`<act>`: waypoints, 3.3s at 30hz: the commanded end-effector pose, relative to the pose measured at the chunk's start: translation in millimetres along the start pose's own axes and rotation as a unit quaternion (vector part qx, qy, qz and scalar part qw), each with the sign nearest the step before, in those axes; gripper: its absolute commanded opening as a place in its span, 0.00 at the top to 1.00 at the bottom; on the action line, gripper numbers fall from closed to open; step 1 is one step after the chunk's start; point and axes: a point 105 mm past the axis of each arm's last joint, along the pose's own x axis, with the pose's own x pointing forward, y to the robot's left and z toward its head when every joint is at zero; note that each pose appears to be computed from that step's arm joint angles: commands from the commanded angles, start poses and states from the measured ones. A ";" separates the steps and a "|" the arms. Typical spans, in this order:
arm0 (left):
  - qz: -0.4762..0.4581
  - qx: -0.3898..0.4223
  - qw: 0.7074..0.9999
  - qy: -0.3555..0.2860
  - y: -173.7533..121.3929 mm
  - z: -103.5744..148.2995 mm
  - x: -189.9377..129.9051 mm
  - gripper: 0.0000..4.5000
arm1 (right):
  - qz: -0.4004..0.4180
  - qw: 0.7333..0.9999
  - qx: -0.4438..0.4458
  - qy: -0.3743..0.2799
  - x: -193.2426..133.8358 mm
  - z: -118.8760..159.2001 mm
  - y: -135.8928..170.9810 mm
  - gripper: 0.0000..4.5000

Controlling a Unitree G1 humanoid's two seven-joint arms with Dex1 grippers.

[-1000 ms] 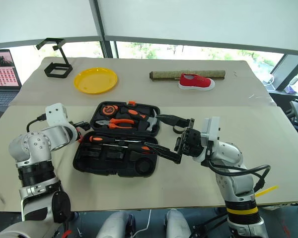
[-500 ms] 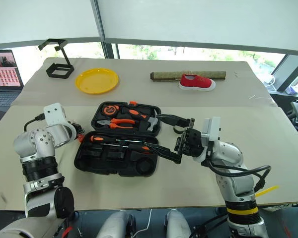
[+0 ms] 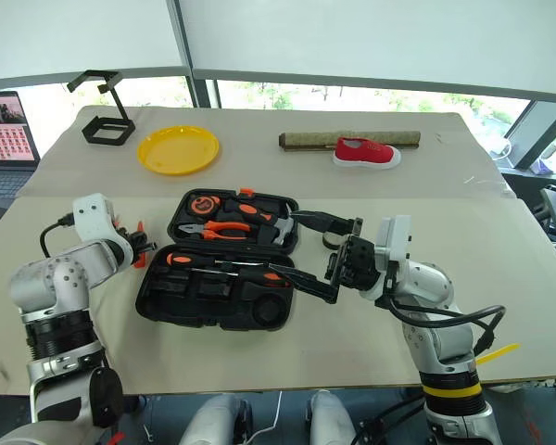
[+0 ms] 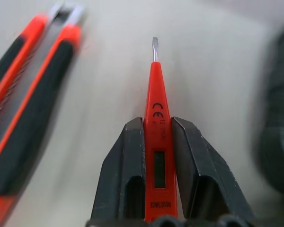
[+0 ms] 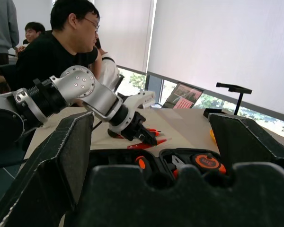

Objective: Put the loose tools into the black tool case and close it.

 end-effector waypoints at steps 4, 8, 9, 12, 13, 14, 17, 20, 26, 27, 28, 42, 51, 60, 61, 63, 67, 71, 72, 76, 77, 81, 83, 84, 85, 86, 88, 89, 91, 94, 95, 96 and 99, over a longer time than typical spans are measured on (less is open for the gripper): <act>-0.273 0.162 0.946 -0.069 -53.7 32.4 -53.4 0.91 | -0.002 1.000 -0.014 -0.003 -6.4 14.5 -1.9 0.00; -0.449 0.359 0.817 -0.042 -76.6 13.3 -89.6 0.91 | -0.001 1.000 -0.010 0.013 -12.8 17.0 -0.3 0.00; -0.465 0.402 0.788 -0.013 -73.3 4.2 -90.7 0.91 | 0.002 1.000 -0.008 0.018 -14.6 17.3 1.0 0.00; -0.518 0.513 0.683 0.056 -72.0 -20.4 -88.8 0.91 | 0.006 0.999 0.003 0.039 -21.0 16.6 7.5 0.00; -0.528 0.518 0.670 0.060 -76.6 -22.6 -86.0 0.91 | 0.007 0.999 0.006 0.046 -22.1 15.8 10.0 0.00; -0.533 0.525 0.661 0.061 -80.0 -23.8 -82.9 0.91 | 0.009 0.999 0.009 0.052 -22.9 15.0 12.4 0.00; -0.518 0.582 0.622 0.079 -77.3 -31.5 -68.4 0.91 | 0.016 0.997 0.018 0.073 -23.3 11.5 20.2 0.00; -0.500 0.605 0.616 0.072 -78.3 -30.3 -55.8 0.91 | 0.022 0.995 0.019 0.099 -21.4 6.9 25.5 0.00; -0.509 0.626 0.584 0.089 -78.3 -37.0 -52.4 0.91 | 0.025 0.987 0.034 0.154 -15.1 -3.0 30.8 0.00; -0.510 0.623 0.586 0.092 -78.5 -37.9 -52.2 0.91 | 0.024 0.987 0.034 0.154 -14.0 -3.1 31.1 0.00; -0.511 0.622 0.586 0.094 -78.5 -38.5 -52.2 0.91 | 0.024 0.987 0.034 0.154 -13.3 -3.0 31.2 0.00; -0.478 0.629 0.597 0.140 -75.9 -55.5 -39.3 0.91 | 0.028 0.987 0.048 0.154 -10.7 -4.0 35.3 0.00; -0.468 0.629 0.594 0.182 -74.7 -62.5 -38.1 0.91 | 0.032 0.986 0.057 0.153 -8.7 -4.5 37.6 0.00; -0.489 0.579 0.639 0.131 -88.5 -44.1 -46.3 0.40 | 0.038 0.988 0.072 0.134 -5.9 -2.0 41.5 0.00; -0.501 0.565 0.646 0.112 -93.5 -38.2 -49.2 0.33 | 0.043 0.987 0.076 0.132 -5.8 -1.6 43.2 0.00; -0.512 0.556 0.651 0.073 -99.4 -27.5 -52.5 0.24 | 0.049 0.987 0.083 0.130 -6.2 -1.4 46.2 0.00; -0.502 0.542 0.673 0.043 -93.2 -15.2 -51.2 0.24 | 0.053 0.986 0.093 0.129 -7.6 -1.2 49.3 0.00; -0.514 0.493 0.701 0.004 -87.0 -9.4 -50.4 0.30 | 0.057 0.985 0.102 0.130 -8.8 -1.9 51.3 0.00; -0.514 0.485 0.707 0.002 -83.6 -11.0 -49.0 0.36 | 0.058 0.984 0.103 0.130 -9.0 -2.0 51.5 0.00; -0.538 0.470 0.700 -0.005 -75.2 -29.3 -49.9 0.61 | 0.053 0.985 0.102 0.126 -8.8 -2.7 48.7 0.00; -0.537 0.466 0.703 -0.004 -72.8 -33.0 -48.2 0.70 | 0.051 0.986 0.102 0.125 -9.0 -2.9 47.8 0.00; -0.541 0.446 0.713 -0.004 -65.4 -45.1 -42.7 0.99 | 0.046 0.985 0.108 0.125 -10.9 -5.0 46.6 0.00; -0.533 0.454 0.714 0.000 -62.2 -51.4 -38.2 0.99 | 0.046 0.985 0.108 0.126 -11.3 -5.7 46.5 0.00; -0.528 0.455 0.718 -0.001 -61.1 -53.0 -35.4 0.99 | 0.046 0.985 0.108 0.126 -11.1 -5.9 46.3 0.00; -0.526 0.453 0.720 0.000 -60.5 -55.1 -34.0 0.99 | 0.046 0.985 0.109 0.125 -11.0 -5.7 46.2 0.00; -0.526 0.451 0.721 0.001 -60.1 -56.6 -33.3 0.99 | 0.045 0.985 0.109 0.125 -10.8 -5.5 46.0 0.00; -0.530 0.451 0.718 0.010 -56.8 -62.3 -34.2 0.99 | 0.045 0.985 0.109 0.124 -10.7 -5.1 45.9 0.00; -0.527 0.454 0.718 0.013 -54.7 -64.2 -33.8 0.99 | 0.045 0.985 0.109 0.124 -10.7 -5.0 45.9 0.00; -0.524 0.455 0.720 0.023 -49.7 -68.5 -33.6 0.99 | 0.045 0.985 0.109 0.124 -11.0 -4.9 45.8 0.00; -0.518 0.455 0.724 0.031 -43.4 -74.2 -32.6 0.99 | 0.045 0.985 0.110 0.124 -11.0 -5.1 45.5 0.00; -0.513 0.453 0.728 0.032 -40.9 -76.6 -31.5 0.99 | 0.045 0.985 0.110 0.124 -10.7 -5.3 45.5 0.00; -0.510 0.451 0.732 0.032 -39.5 -78.0 -30.7 0.99 | 0.045 0.985 0.110 0.124 -10.4 -5.5 45.5 0.00; -0.500 0.444 0.743 0.027 -35.5 -84.6 -30.1 0.99 | 0.044 0.986 0.109 0.122 -9.8 -5.8 44.9 0.00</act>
